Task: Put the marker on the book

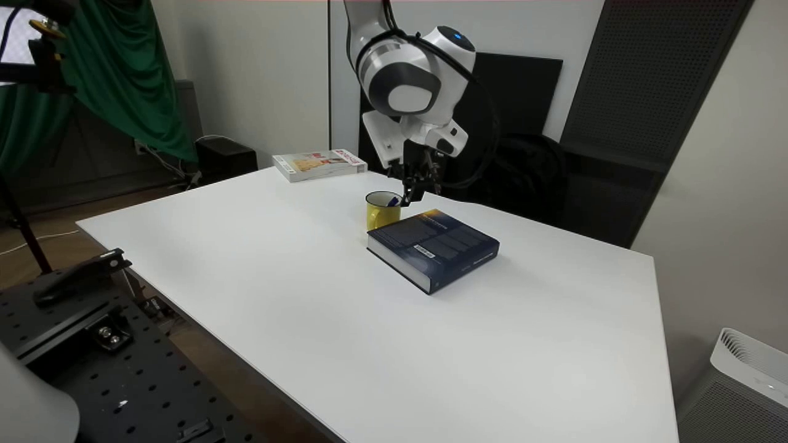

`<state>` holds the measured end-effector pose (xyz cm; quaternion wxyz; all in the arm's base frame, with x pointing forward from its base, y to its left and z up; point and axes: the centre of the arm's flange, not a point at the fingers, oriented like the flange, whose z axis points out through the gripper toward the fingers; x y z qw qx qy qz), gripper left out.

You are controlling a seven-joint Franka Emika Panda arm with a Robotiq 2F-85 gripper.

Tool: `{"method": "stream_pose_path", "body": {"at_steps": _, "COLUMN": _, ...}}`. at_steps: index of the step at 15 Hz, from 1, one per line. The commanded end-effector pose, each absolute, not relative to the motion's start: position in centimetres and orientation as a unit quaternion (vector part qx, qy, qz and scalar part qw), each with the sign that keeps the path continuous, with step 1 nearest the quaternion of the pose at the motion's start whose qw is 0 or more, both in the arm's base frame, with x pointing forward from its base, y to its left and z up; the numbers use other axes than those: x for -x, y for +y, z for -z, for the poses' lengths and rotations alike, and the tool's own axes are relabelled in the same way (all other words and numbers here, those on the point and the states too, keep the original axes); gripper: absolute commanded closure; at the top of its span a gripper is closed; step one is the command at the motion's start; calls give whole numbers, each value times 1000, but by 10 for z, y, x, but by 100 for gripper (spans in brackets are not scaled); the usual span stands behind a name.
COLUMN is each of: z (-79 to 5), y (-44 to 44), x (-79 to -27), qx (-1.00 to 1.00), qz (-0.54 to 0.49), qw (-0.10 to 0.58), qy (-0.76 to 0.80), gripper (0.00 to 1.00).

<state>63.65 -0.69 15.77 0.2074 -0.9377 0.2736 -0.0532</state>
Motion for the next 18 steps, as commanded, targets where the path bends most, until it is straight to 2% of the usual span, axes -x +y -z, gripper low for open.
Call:
{"method": "stream_pose_path", "body": {"at_steps": 1, "z": -158, "y": -7, "x": -636, "qx": 938, "qz": 53, "qw": 207, "qy": 273, "gripper": 0}}
{"method": "stream_pose_path", "body": {"at_steps": 18, "z": -126, "y": 7, "x": -634, "qx": 947, "qz": 109, "qw": 202, "qy": 224, "gripper": 0}}
